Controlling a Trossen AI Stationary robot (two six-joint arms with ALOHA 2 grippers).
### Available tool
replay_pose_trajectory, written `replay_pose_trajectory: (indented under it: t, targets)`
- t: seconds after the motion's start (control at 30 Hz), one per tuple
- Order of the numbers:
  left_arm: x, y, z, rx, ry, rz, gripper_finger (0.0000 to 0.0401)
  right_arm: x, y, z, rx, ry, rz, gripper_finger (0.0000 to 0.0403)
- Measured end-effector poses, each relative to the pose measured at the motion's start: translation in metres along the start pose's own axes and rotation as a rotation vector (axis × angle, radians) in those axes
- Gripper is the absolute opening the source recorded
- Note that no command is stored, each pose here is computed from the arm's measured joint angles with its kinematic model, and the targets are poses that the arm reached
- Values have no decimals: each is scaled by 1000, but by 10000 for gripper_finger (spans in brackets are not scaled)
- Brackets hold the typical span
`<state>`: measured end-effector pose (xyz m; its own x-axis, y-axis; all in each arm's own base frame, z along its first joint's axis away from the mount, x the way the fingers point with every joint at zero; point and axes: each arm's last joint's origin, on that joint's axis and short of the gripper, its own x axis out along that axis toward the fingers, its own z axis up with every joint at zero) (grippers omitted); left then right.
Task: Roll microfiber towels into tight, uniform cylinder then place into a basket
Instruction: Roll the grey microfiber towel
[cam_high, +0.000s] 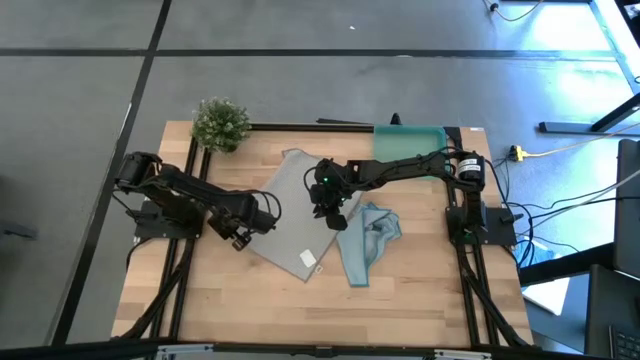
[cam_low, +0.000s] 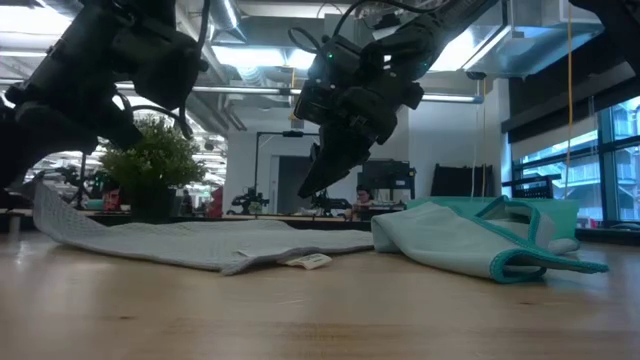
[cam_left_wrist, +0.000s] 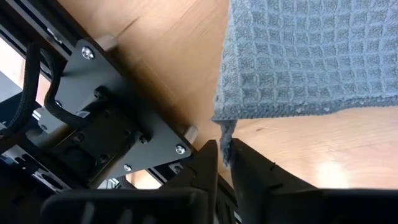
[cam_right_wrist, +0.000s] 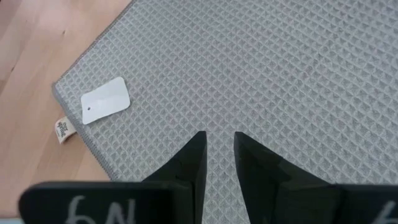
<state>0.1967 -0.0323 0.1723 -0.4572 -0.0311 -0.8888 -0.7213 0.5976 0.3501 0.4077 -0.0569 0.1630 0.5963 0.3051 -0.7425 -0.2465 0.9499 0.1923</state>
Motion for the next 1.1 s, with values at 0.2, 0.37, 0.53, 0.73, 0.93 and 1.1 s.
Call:
replay_pose_trajectory:
  t: [0.2, 0.37, 0.53, 0.73, 0.93, 1.1]
  targets:
    - [0, 0, 0, 0, 2, 4, 79, 0, 0, 0, 0, 0, 0, 83]
    - [-1, 10, -6, -16, 54, 105, 84, -3, -3, 2, 7, 1, -5, 83]
    - [-8, 25, -15, -21, 77, 148, 85, -15, -3, 15, 16, 10, -3, 83]
    - [-17, 17, -8, 1, -169, -83, 85, -7, 4, 0, 36, 74, 18, 83]
    - [-11, -12, 15, 40, -336, -305, 85, 4, -3, -20, 164, 152, -95, 83]
    - [5, -23, 28, 54, -330, -303, 85, 5, -9, -30, 204, 182, -158, 83]
